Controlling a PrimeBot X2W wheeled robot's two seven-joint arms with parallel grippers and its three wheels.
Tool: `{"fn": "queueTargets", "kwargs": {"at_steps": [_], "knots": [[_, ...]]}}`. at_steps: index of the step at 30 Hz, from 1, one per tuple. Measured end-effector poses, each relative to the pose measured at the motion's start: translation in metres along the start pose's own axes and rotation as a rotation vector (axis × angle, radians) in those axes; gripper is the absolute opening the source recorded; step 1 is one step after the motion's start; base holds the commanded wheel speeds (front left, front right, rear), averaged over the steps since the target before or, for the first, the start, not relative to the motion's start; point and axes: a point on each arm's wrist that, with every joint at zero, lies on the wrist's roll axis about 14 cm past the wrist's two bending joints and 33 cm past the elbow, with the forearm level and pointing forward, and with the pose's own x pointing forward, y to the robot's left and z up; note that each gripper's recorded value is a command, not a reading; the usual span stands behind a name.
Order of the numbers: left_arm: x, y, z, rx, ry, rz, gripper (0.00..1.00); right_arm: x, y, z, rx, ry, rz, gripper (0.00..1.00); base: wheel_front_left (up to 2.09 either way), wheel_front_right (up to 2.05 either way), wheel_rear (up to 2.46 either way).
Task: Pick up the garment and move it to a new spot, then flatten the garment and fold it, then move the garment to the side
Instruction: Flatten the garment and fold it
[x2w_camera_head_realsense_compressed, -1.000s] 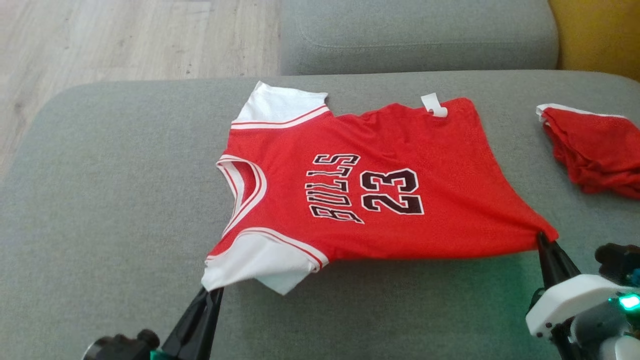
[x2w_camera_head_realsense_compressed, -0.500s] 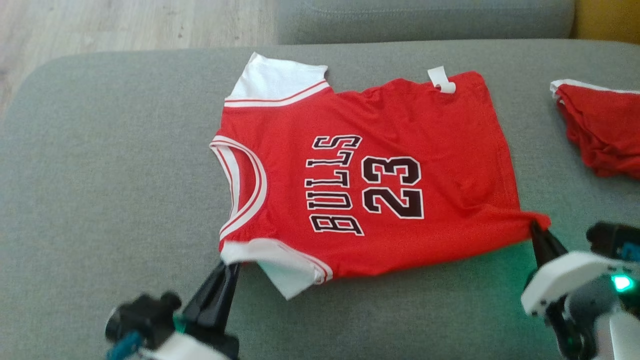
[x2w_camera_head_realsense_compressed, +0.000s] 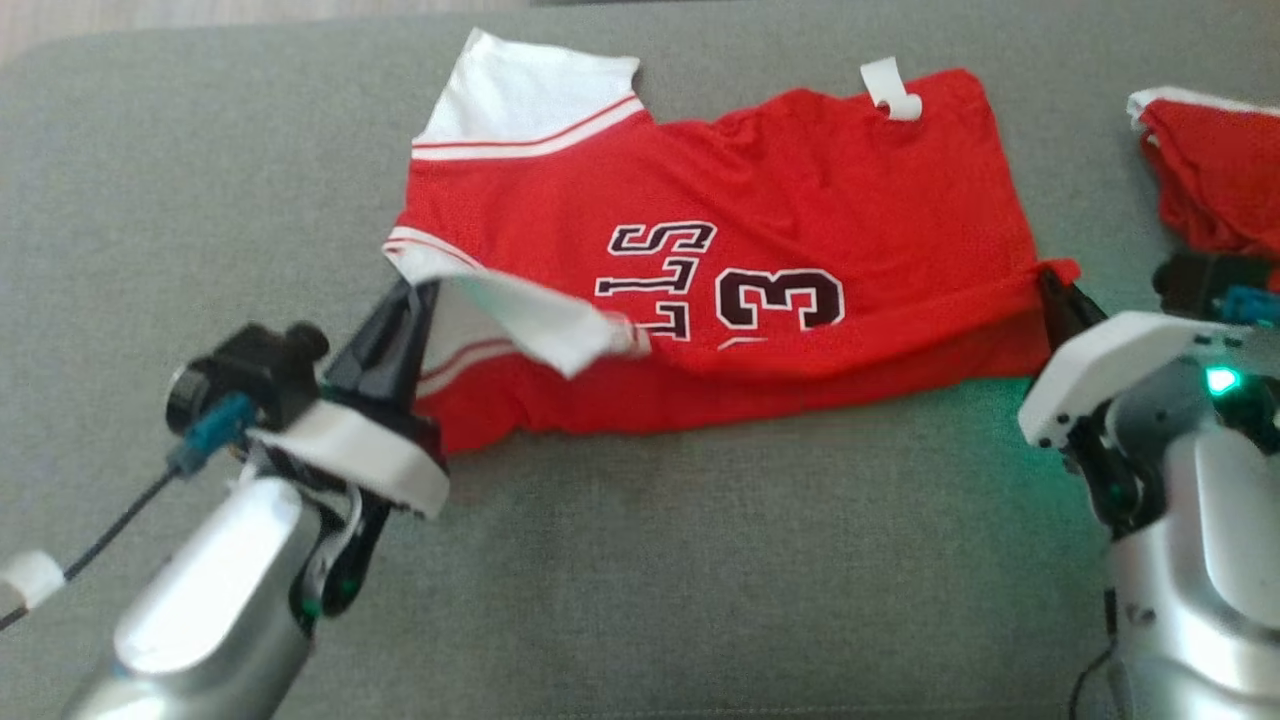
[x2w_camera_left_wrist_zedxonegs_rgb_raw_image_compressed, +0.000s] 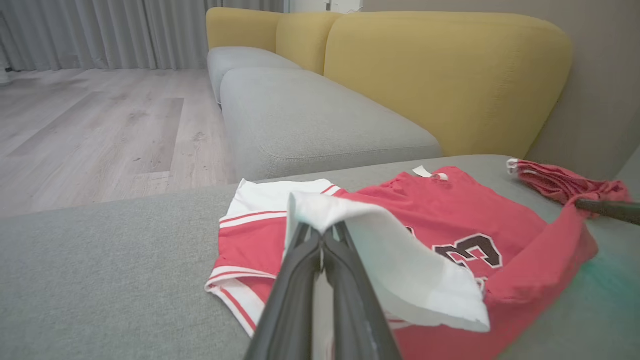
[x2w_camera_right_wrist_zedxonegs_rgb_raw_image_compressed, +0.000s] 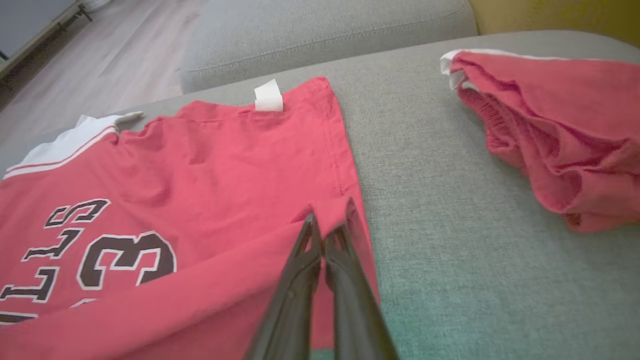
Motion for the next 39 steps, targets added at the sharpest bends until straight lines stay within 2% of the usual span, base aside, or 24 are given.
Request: {"fn": "queueTargets", "kwargs": {"at_steps": [7,8,10,11,13,14,20,23,27,30,39], "knots": [[0.024,0.021,-0.014,-0.017,0.007,0.059,0.00,0.019,-0.007,-0.013,-0.001,0.054,-0.022,0.00,0.00,0.00,0.00],[0.026,0.022,-0.016,-0.018,0.012,0.060,0.00,0.021,-0.007,-0.013,-0.002,0.053,-0.023,0.16,0.00,0.00,0.00],[0.027,0.023,-0.020,-0.026,0.014,0.064,0.00,0.024,-0.006,-0.013,-0.002,0.050,-0.021,0.79,0.00,0.00,0.00],[0.028,0.023,-0.021,-0.035,0.009,0.067,0.06,0.025,-0.006,-0.012,-0.001,0.045,-0.020,1.00,0.00,0.00,0.00],[0.029,0.021,-0.019,-0.056,-0.017,0.069,0.57,0.026,-0.005,-0.007,0.006,0.016,-0.016,1.00,0.00,0.00,0.00],[0.029,0.022,-0.016,-0.062,-0.033,0.073,1.00,0.026,-0.005,-0.005,0.007,-0.001,-0.015,1.00,0.00,0.00,0.00],[0.031,0.019,0.006,-0.055,-0.112,0.064,1.00,0.021,0.004,0.023,0.003,-0.133,0.010,1.00,0.00,0.00,0.00],[0.025,0.015,0.016,-0.066,-0.147,0.062,1.00,0.012,0.011,0.046,-0.020,-0.237,0.026,1.00,0.00,0.00,0.00],[0.014,0.009,0.014,-0.085,-0.155,0.058,1.00,0.000,0.013,0.055,-0.065,-0.294,0.023,1.00,0.00,0.00,0.00],[-0.005,0.004,-0.005,-0.111,-0.116,0.082,1.00,-0.014,0.010,0.045,-0.100,-0.295,0.012,1.00,0.00,0.00,0.00],[-0.062,0.010,-0.078,-0.250,0.161,0.232,1.00,-0.041,0.004,0.010,-0.122,-0.227,-0.006,1.00,0.00,0.00,0.00]]}}
